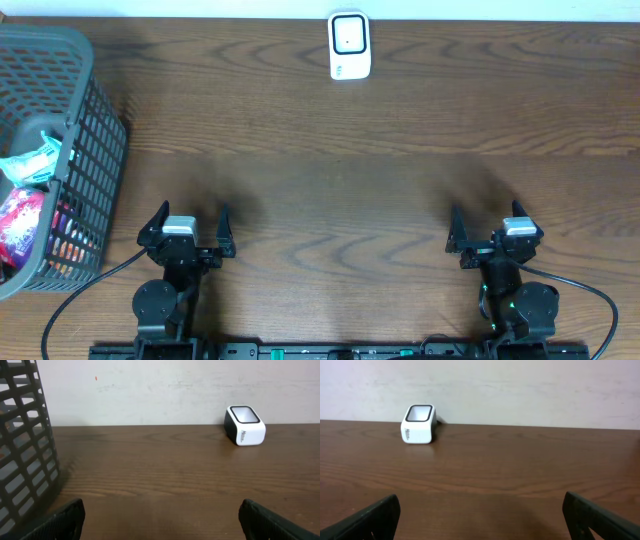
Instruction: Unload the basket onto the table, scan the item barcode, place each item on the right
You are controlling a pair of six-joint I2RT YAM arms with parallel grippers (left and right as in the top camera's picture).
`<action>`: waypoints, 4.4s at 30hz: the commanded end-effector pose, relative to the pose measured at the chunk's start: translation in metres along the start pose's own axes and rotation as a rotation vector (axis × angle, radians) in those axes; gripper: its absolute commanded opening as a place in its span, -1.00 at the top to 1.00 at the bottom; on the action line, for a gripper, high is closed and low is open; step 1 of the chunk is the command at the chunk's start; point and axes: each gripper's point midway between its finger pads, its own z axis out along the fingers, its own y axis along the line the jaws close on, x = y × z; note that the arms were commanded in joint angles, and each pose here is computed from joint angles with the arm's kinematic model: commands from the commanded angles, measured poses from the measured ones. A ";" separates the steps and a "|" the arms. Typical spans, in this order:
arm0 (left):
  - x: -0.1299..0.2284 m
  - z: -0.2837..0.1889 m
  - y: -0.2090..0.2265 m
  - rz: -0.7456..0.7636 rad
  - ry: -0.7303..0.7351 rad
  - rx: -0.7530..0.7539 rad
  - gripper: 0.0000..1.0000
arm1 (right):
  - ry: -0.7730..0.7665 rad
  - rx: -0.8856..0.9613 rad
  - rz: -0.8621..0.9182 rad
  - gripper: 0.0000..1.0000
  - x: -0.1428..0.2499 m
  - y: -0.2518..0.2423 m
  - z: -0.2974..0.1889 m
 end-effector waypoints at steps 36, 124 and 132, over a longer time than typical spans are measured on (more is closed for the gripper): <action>0.016 0.001 0.001 0.013 0.048 -0.004 -0.96 | 0.000 0.011 -0.010 -0.99 0.000 -0.002 0.000; -0.231 0.025 0.234 -0.577 0.138 -0.634 -0.96 | 0.000 0.011 -0.010 -0.99 0.000 -0.002 0.000; -0.231 0.010 0.275 -0.599 0.106 -0.748 -0.96 | 0.000 0.011 -0.010 -0.98 0.000 -0.002 0.000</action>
